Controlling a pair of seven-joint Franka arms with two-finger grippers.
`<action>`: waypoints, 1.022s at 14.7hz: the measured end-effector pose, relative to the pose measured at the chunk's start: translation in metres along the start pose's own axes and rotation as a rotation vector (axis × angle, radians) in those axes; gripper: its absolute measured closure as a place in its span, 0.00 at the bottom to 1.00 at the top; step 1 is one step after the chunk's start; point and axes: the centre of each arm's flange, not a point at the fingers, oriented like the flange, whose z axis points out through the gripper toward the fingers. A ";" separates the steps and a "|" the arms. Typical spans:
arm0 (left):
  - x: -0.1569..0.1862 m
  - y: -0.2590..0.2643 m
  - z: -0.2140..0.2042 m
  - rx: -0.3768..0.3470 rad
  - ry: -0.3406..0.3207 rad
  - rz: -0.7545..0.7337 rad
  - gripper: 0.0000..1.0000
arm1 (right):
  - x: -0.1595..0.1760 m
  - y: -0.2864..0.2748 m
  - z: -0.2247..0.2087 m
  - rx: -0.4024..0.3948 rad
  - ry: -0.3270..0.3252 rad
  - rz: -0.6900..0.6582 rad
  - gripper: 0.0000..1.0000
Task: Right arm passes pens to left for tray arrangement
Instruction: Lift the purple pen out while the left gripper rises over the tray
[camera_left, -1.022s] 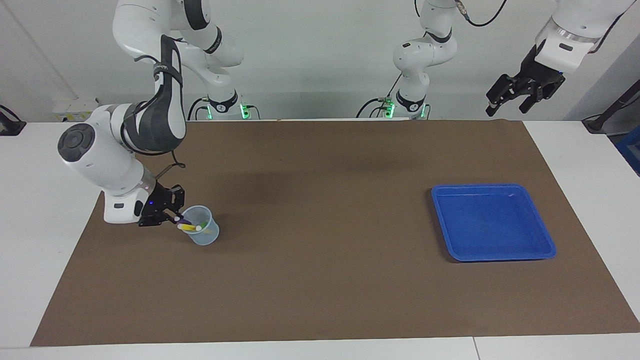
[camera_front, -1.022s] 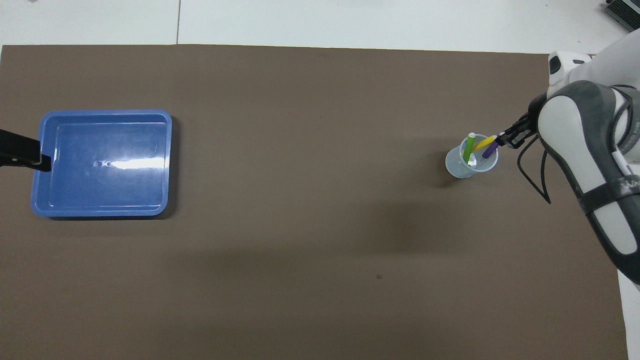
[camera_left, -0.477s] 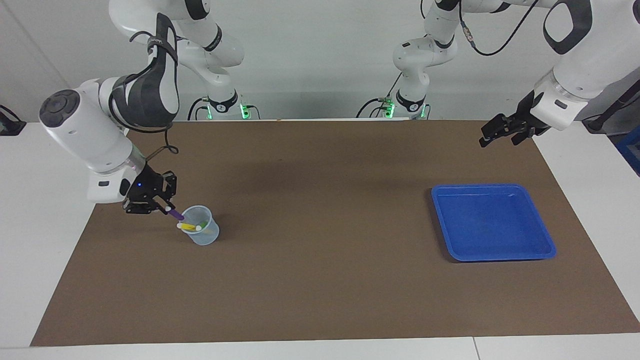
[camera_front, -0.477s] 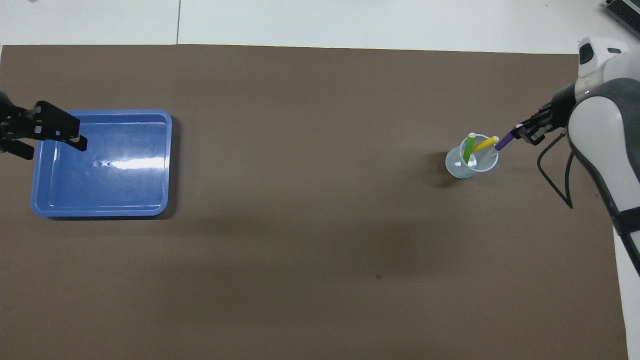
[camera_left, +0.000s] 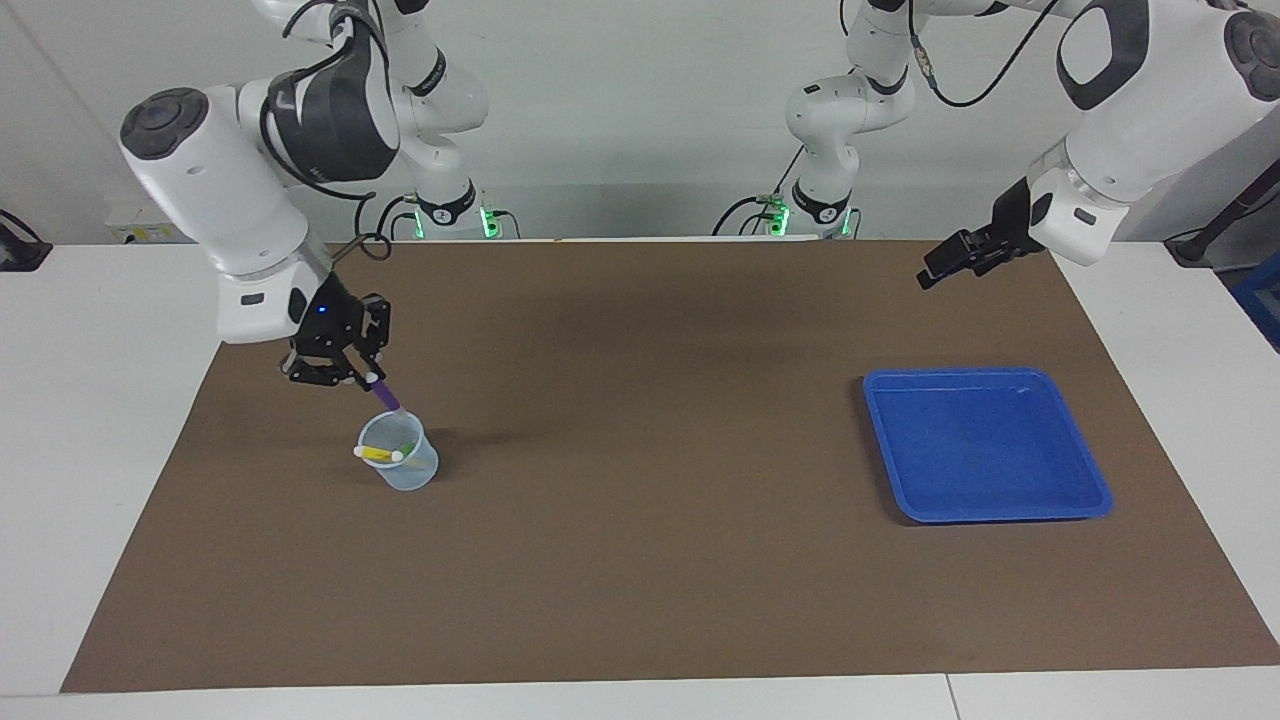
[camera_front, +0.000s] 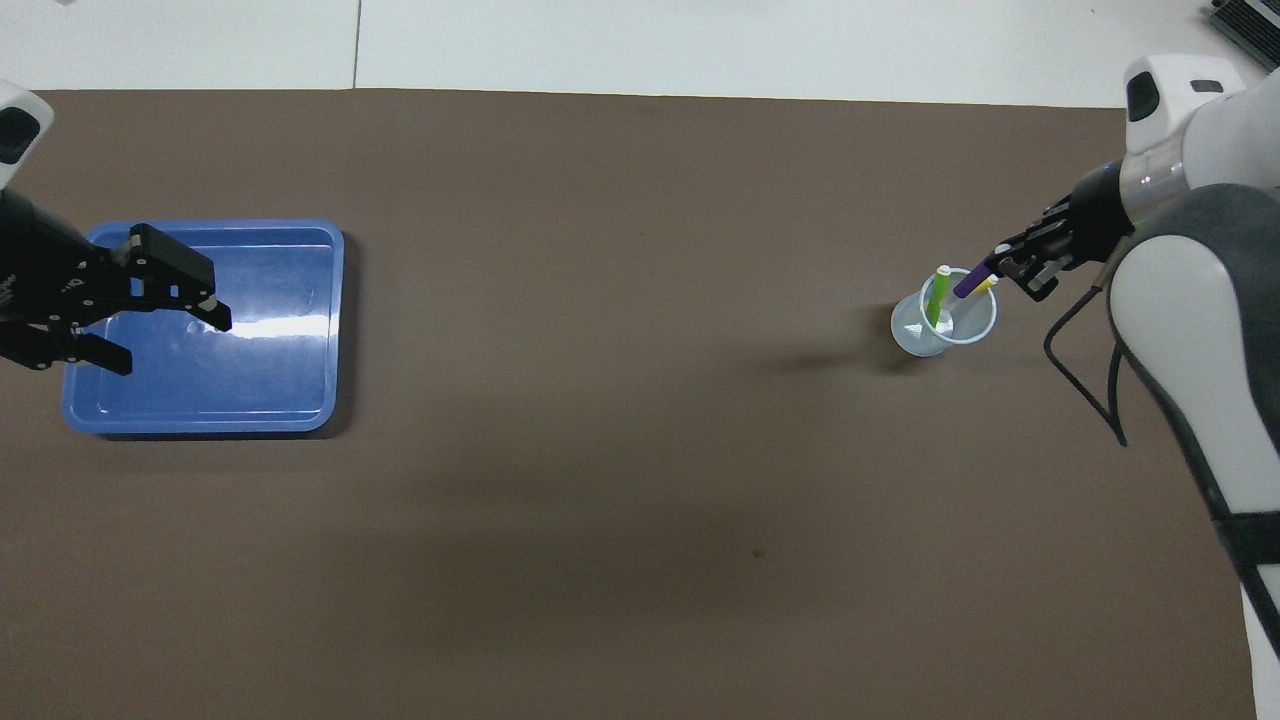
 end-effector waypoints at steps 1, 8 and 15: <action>-0.004 0.002 0.005 -0.012 -0.019 -0.048 0.03 | 0.011 -0.015 -0.004 -0.003 0.006 -0.024 0.82; -0.017 0.002 0.020 -0.168 -0.141 -0.363 0.04 | 0.090 -0.105 0.011 -0.064 0.122 -0.053 0.82; -0.015 -0.002 0.090 -0.419 -0.122 -0.648 0.04 | 0.129 -0.158 0.025 -0.005 0.262 0.421 0.82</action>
